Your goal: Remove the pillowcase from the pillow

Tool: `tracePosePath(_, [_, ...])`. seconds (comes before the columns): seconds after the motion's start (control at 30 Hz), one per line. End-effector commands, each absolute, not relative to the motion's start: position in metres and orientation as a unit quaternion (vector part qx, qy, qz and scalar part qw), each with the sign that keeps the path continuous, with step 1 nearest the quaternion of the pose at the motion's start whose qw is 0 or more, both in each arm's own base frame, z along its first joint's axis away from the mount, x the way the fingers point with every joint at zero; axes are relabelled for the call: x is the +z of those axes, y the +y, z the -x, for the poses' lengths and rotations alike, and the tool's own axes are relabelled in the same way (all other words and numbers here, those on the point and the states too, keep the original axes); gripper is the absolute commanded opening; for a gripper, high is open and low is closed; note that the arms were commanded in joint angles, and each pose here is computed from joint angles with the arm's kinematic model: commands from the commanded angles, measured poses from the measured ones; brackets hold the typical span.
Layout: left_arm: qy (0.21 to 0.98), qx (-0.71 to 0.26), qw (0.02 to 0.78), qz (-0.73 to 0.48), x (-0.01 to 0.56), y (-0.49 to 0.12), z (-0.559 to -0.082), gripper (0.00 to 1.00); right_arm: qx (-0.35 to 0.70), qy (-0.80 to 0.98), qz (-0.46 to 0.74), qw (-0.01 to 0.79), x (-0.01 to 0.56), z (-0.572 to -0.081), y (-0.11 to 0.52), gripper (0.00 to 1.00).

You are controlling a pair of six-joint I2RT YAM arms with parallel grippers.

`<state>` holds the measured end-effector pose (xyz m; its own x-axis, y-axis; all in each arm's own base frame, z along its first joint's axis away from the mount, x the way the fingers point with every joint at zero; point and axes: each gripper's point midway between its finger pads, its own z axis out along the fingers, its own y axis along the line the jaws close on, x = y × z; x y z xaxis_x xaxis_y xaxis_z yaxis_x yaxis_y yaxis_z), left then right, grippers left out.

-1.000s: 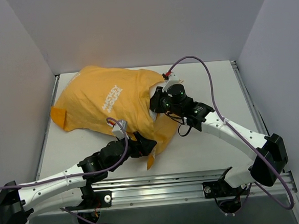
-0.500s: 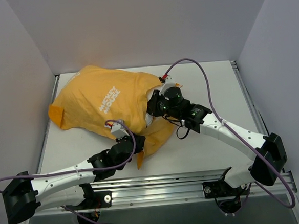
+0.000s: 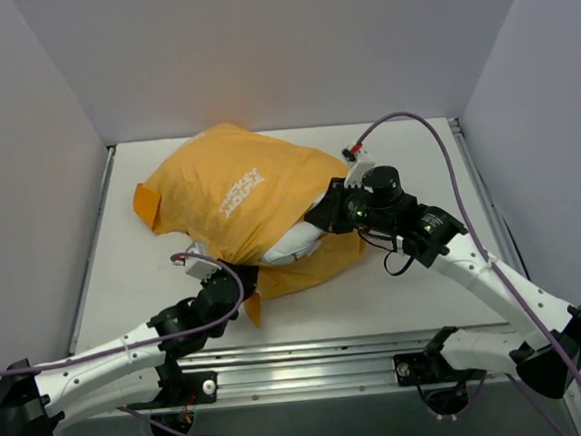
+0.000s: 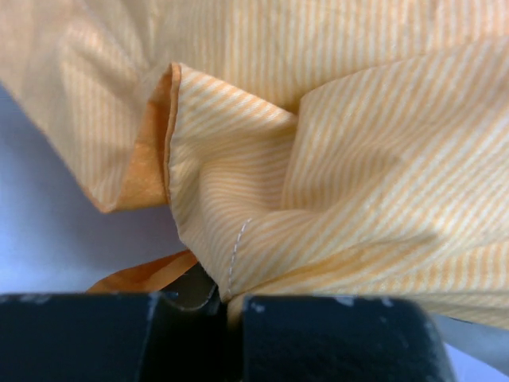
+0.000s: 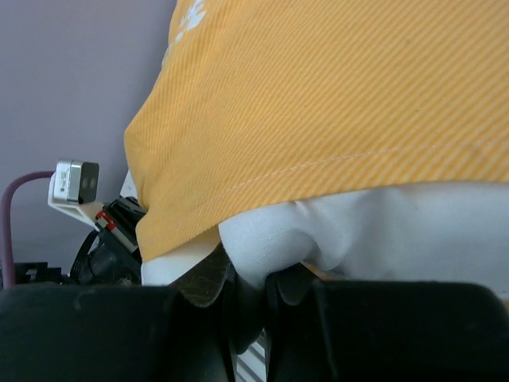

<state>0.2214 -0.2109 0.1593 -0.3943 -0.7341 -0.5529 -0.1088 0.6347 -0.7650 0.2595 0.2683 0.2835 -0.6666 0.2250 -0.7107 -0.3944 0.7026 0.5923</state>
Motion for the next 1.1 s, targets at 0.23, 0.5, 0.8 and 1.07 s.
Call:
tracePosePath(0.23, [0.806,-0.140,0.454,0.352,0.081,-0.164,-0.230,0.03,0.490,0.717,0.103,0.485,0.413,-0.237,0.266,0.00])
tracePosePath(0.5, [0.817,-0.057,0.453,0.352,0.071,-0.188,-0.259,0.06,0.550,0.707,0.151,0.418,0.398,-0.205,0.296,0.00])
tracePosePath(0.8, [0.812,-0.130,0.470,0.321,0.127,-0.172,-0.242,0.49,0.466,0.798,0.170,0.343,0.289,-0.171,0.297,0.05])
tracePosePath(1.07, [0.838,-0.179,0.439,0.270,0.158,-0.159,-0.211,0.95,0.320,0.838,0.229,0.378,0.282,-0.193,0.263,0.67])
